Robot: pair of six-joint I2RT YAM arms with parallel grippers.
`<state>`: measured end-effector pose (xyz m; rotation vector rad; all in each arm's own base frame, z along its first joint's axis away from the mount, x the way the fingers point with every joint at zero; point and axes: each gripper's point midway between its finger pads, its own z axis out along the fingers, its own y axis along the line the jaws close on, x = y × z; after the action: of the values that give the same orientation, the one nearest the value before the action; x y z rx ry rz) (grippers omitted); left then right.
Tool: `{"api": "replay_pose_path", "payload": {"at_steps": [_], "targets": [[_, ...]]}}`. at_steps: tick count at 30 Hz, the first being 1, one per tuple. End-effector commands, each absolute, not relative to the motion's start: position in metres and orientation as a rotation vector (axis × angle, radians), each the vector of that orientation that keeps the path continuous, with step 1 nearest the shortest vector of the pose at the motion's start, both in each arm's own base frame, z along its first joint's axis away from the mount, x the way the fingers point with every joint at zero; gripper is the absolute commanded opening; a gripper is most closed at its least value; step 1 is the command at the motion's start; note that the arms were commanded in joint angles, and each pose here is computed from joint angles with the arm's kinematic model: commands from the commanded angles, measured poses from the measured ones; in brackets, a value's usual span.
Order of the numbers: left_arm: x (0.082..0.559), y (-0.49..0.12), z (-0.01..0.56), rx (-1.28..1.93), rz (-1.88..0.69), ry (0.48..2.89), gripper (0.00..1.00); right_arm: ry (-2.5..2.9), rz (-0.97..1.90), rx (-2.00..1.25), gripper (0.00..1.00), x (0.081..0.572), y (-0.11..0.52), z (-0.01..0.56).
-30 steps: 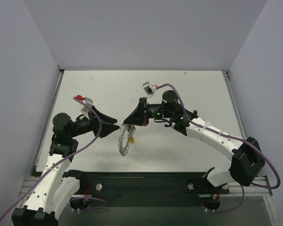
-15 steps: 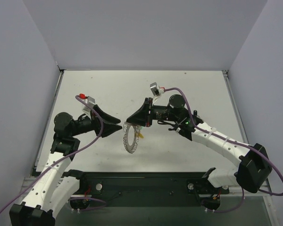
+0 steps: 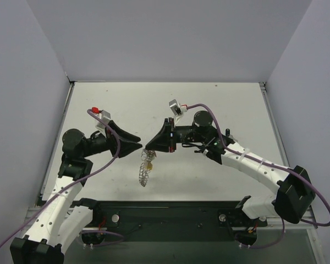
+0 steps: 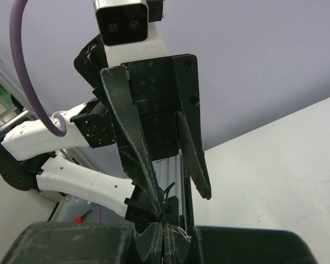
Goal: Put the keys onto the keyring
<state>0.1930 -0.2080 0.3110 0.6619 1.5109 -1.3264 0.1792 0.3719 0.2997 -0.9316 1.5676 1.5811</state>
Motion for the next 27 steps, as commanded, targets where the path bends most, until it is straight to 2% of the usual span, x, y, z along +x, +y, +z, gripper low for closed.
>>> {"api": "replay_pose_path", "payload": {"at_steps": [1,10,14,27], "targets": [[0.189,-0.211,0.335,0.723,-1.309,1.426,0.47,1.371,1.52,-0.888,0.0,0.181,0.366,0.35],[0.189,-0.214,0.335,0.718,-1.31,1.422,0.44,1.236,1.553,-0.698,0.0,0.181,0.352,0.376],[0.192,-0.214,0.337,0.703,-1.297,1.417,0.38,1.189,1.595,-0.686,0.0,0.177,0.354,0.385],[0.179,-0.223,0.354,0.78,-1.349,1.362,0.42,1.2,1.609,-0.702,0.0,0.175,0.36,0.381]]}}
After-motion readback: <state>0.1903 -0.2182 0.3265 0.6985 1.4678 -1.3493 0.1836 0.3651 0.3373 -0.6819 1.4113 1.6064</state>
